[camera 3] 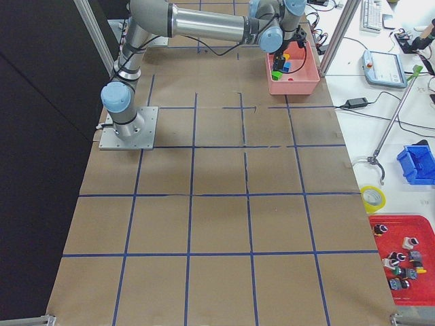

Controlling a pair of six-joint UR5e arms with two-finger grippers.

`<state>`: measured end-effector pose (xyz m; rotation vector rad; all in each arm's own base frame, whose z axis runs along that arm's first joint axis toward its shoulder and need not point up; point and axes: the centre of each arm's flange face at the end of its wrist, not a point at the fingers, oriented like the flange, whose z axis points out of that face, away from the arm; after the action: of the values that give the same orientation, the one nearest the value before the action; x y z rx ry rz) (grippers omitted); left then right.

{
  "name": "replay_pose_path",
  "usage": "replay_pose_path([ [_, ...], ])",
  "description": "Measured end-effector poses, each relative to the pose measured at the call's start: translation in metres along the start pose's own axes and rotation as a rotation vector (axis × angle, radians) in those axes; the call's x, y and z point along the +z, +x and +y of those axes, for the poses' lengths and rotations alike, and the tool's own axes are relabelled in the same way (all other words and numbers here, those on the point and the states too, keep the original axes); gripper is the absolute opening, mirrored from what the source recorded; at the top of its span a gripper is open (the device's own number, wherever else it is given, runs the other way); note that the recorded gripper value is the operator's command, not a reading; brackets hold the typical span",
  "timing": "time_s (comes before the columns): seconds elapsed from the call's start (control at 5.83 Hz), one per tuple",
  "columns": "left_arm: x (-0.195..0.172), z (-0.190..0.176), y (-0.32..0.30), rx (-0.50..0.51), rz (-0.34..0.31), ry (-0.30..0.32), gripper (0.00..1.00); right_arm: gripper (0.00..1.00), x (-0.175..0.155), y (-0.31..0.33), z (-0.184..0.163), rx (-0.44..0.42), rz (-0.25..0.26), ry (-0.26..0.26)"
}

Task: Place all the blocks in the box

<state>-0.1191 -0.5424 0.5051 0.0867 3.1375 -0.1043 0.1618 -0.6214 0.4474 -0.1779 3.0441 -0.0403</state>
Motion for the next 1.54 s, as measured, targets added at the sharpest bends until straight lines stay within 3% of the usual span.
replay_pose_path([
  [0.34,0.001,0.0,0.0,-0.001,0.0,-0.001,0.99,1.0,-0.039,-0.008,0.061,-0.003,0.021,0.04],
  [0.69,0.002,0.0,0.0,0.0,0.0,-0.002,0.99,1.0,-0.044,-0.012,0.103,-0.012,0.047,0.04],
  [1.03,0.001,-0.001,0.0,0.0,0.0,-0.001,1.0,1.0,-0.057,-0.009,0.152,-0.001,0.136,0.061],
  [1.54,0.002,-0.004,0.0,0.0,0.0,0.0,1.0,1.0,-0.055,-0.008,0.163,0.043,0.15,0.051],
])
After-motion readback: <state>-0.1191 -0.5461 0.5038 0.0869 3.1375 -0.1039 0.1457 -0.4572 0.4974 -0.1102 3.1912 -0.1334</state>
